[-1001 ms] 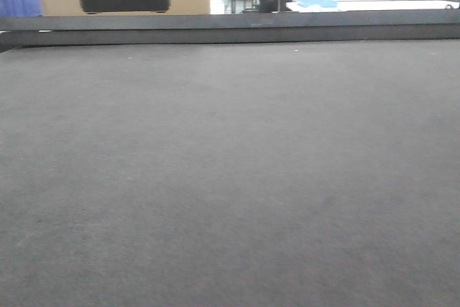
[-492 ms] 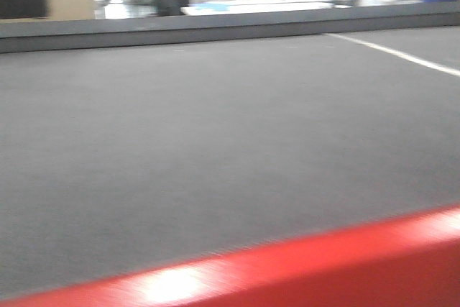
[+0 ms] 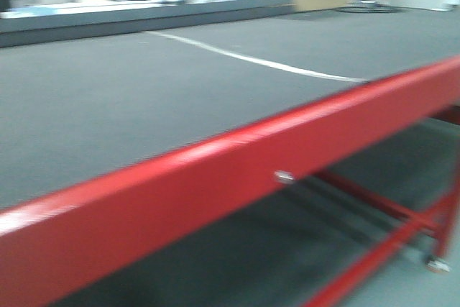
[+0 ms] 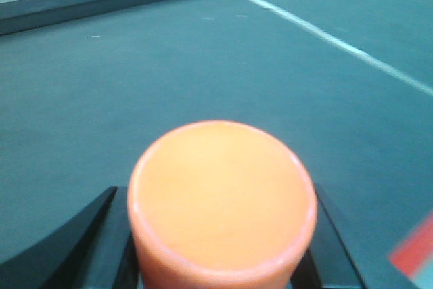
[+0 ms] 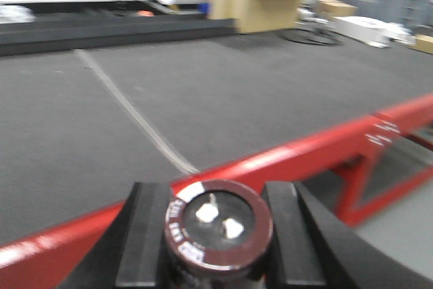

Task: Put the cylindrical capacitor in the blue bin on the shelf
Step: 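Drive the base away from the table holding both cylinders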

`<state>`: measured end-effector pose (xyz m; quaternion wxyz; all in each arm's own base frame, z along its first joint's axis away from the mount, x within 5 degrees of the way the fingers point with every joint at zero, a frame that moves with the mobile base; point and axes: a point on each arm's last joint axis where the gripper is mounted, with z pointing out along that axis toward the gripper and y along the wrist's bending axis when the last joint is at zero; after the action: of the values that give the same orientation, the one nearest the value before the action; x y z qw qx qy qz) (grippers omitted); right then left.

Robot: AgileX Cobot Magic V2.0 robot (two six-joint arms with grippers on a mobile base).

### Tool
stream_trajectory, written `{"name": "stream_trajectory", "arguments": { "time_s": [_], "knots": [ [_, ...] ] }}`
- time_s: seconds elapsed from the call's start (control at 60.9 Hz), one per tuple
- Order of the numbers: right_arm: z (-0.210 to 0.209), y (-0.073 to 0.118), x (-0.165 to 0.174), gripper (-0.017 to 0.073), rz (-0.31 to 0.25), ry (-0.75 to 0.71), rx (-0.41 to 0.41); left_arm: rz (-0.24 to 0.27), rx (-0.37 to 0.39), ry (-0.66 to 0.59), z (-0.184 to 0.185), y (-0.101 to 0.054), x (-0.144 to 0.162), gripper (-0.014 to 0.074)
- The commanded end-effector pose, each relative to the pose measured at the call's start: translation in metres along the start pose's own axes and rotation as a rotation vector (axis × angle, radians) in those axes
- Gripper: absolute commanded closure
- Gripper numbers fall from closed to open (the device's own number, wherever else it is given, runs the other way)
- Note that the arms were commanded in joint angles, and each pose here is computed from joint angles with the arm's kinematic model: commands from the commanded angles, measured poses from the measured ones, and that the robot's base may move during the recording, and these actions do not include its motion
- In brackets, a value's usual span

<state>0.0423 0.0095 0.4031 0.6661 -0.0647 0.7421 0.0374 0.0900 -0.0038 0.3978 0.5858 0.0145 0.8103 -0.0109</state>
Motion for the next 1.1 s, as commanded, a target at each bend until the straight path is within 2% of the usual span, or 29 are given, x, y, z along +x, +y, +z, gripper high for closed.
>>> {"name": "stream_trajectory", "arguments": {
  "time_s": [0.0,1.083],
  "knots": [
    [-0.0009,-0.0002,-0.0025,0.0659,-0.007,-0.029,0.002,-0.002,0.012,-0.03,-0.0016,-0.0009,-0.0022,0.0704],
    [-0.0009,-0.0003,-0.0027,0.0659,-0.007,-0.03,0.003,-0.002,0.012,-0.03,-0.0016,-0.0009,-0.0022,0.0704]
  ]
}}
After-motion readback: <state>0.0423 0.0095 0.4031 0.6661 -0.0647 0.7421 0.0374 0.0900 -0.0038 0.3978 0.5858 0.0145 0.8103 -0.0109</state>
